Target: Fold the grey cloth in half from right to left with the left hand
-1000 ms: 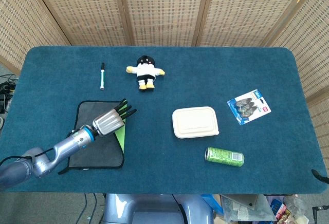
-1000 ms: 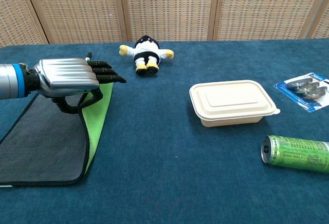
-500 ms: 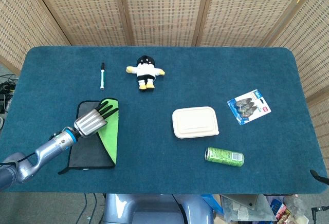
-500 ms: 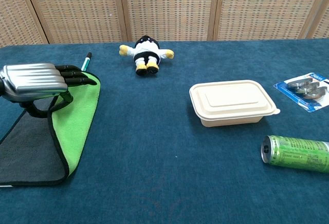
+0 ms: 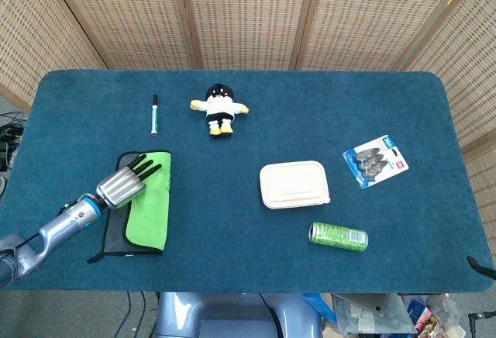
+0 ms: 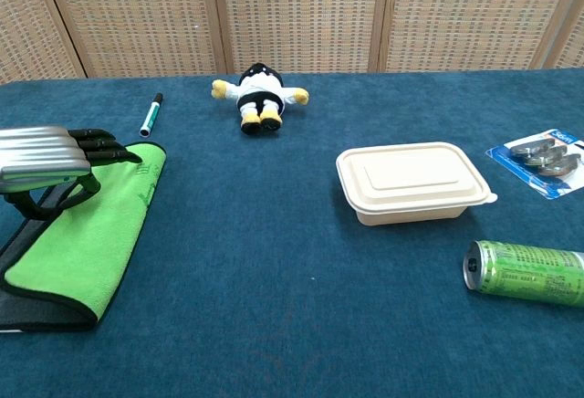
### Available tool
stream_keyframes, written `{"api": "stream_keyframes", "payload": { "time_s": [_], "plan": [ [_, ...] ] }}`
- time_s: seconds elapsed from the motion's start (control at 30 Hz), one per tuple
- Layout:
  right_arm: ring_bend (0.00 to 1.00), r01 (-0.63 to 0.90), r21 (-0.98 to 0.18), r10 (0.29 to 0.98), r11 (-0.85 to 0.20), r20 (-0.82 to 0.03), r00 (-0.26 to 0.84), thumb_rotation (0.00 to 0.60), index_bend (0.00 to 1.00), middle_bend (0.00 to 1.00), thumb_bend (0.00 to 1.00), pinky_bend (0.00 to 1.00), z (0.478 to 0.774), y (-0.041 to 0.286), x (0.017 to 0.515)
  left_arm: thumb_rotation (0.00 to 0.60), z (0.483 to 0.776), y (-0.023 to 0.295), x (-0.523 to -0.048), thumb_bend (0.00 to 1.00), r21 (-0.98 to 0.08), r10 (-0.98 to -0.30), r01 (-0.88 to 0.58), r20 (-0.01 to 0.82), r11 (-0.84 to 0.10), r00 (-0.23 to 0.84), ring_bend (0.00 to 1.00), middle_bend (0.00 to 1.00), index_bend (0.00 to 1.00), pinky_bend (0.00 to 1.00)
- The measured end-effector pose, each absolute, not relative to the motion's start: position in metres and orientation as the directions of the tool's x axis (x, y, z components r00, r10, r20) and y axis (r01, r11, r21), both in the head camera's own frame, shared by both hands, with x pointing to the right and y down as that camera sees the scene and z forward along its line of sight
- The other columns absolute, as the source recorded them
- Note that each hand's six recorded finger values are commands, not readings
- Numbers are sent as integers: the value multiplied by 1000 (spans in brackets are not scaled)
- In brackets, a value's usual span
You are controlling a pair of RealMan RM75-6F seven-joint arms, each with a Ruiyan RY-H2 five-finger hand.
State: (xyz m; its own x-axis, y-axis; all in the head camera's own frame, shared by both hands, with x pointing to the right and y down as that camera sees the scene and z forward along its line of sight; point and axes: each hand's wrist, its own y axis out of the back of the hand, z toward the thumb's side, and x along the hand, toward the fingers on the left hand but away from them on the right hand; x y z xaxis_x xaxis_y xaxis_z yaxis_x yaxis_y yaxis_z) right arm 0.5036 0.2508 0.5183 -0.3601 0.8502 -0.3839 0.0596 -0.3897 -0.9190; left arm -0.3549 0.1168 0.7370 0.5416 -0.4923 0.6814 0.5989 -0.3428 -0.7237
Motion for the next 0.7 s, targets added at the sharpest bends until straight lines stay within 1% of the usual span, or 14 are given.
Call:
{"api": "stream_keyframes", "payload": {
  "time_s": [0.4, 0.7],
  "plan": [
    [0, 60, -918, 849, -392, -386, -361, 600, 0, 0, 0, 0, 518, 251, 504, 600, 741, 119, -375, 661, -705, -506, 608, 699, -365, 506, 0, 0, 676, 0],
    [0, 60, -918, 849, -392, -387, -359, 600, 0, 0, 0, 0, 518, 251, 503, 600, 744, 115, -390, 662, -680, -518, 636, 716, -365, 469, 0, 0, 676, 0]
  ]
}}
